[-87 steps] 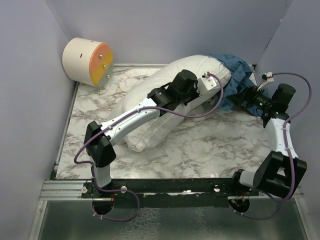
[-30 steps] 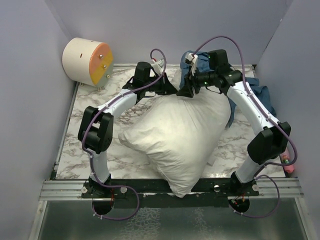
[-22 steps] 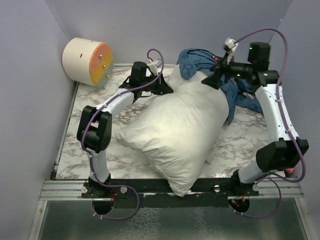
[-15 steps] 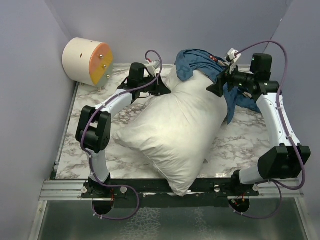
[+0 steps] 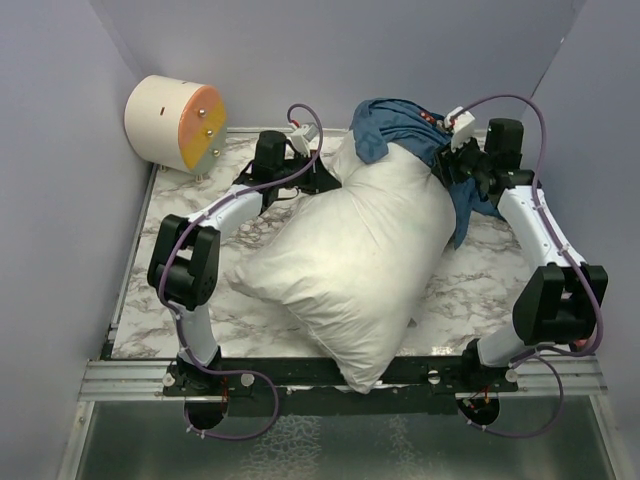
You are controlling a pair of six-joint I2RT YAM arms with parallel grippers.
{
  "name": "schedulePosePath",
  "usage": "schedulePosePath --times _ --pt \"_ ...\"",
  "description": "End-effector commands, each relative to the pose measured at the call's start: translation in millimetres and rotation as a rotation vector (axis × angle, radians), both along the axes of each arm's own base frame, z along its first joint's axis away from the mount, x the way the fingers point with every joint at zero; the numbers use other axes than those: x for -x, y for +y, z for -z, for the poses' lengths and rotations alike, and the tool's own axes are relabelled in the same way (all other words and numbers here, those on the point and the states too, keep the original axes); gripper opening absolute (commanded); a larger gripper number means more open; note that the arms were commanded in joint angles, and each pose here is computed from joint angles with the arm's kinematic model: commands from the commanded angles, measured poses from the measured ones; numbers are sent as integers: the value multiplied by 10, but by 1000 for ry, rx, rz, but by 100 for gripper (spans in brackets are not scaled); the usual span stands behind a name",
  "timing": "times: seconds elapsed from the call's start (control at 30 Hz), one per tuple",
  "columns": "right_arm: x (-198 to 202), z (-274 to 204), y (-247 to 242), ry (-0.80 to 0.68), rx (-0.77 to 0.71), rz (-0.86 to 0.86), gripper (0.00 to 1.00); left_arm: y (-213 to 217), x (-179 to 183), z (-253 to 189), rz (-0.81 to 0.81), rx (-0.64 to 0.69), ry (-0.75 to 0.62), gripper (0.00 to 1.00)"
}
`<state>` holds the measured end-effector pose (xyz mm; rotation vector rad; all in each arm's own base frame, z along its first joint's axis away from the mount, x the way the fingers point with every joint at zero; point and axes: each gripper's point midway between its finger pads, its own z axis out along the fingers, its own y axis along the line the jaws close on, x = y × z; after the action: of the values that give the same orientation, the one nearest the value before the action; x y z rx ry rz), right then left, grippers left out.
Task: Put the pillow into the pillowcase
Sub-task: Stuff the pillow into the pillowcase.
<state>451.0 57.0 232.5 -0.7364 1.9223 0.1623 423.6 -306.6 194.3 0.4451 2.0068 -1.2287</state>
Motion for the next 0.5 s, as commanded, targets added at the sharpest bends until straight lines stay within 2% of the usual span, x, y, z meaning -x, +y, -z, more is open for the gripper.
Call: schedulePosePath --times 0.0,0.1,0.17,0.2,0.3,0.47 --pt "-217 31 -391 -89 140 173 51 -19 172 -250 55 39 -57 0" --pt "-206 106 -353 -71 140 148 30 -8 186 -274 54 42 -64 0" --pt "-132 136 -189 -41 107 70 12 -4 199 -264 54 40 -66 0" --pt "-54 120 -43 -28 77 0 7 -1 200 -260 53 40 -66 0" --pt "336 -88 522 -17 -34 -279 1 -4 197 -253 51 41 -67 0" --pt "1248 -901 1491 -56 -257 -738 1 -14 78 -370 29 50 -82 0"
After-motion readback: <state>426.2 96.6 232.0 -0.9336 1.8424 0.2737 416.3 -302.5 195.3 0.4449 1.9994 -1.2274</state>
